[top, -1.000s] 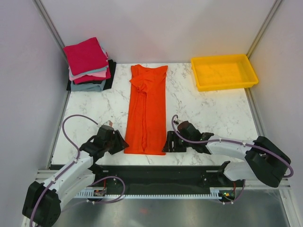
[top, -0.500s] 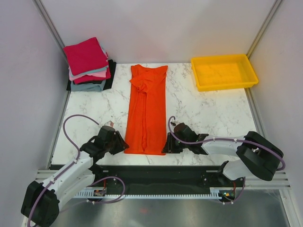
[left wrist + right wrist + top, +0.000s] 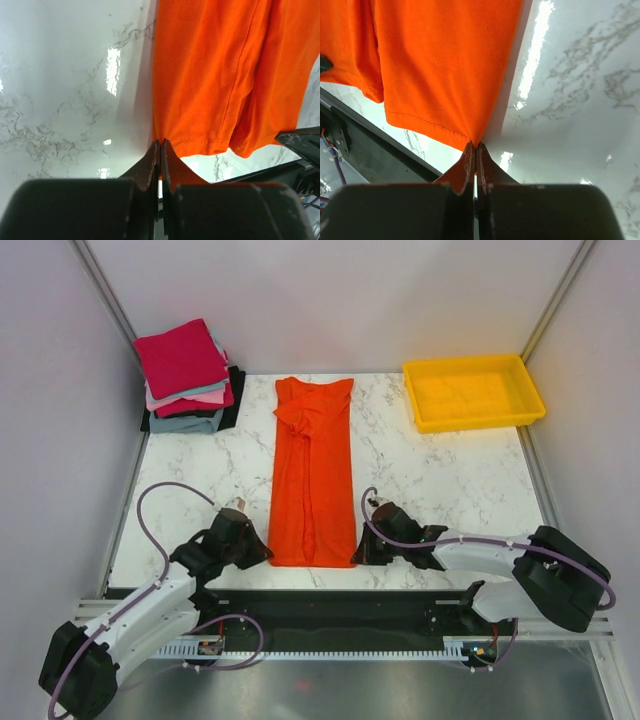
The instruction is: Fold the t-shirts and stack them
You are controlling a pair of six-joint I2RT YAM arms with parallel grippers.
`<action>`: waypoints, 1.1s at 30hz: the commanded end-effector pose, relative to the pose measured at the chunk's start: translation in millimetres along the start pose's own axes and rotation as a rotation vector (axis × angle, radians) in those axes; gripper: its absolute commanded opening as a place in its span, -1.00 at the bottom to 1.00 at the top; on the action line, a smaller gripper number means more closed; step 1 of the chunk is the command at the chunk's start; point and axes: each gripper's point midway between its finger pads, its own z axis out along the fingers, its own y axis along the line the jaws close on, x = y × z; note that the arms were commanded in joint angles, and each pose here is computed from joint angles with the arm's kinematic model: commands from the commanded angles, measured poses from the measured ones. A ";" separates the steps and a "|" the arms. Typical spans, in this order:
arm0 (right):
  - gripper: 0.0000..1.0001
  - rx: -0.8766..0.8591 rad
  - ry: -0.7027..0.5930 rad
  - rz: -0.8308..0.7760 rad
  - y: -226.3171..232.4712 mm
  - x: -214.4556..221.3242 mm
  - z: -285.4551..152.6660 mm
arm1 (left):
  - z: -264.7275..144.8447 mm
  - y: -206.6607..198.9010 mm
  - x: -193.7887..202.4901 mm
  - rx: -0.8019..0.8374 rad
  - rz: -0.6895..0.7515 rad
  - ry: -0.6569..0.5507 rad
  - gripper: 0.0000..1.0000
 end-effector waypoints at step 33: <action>-1.00 0.154 -0.272 -0.226 59.9 -160.2 -73.3 | -42.4 -126.9 -98.1 0.050 0.216 -0.105 -0.96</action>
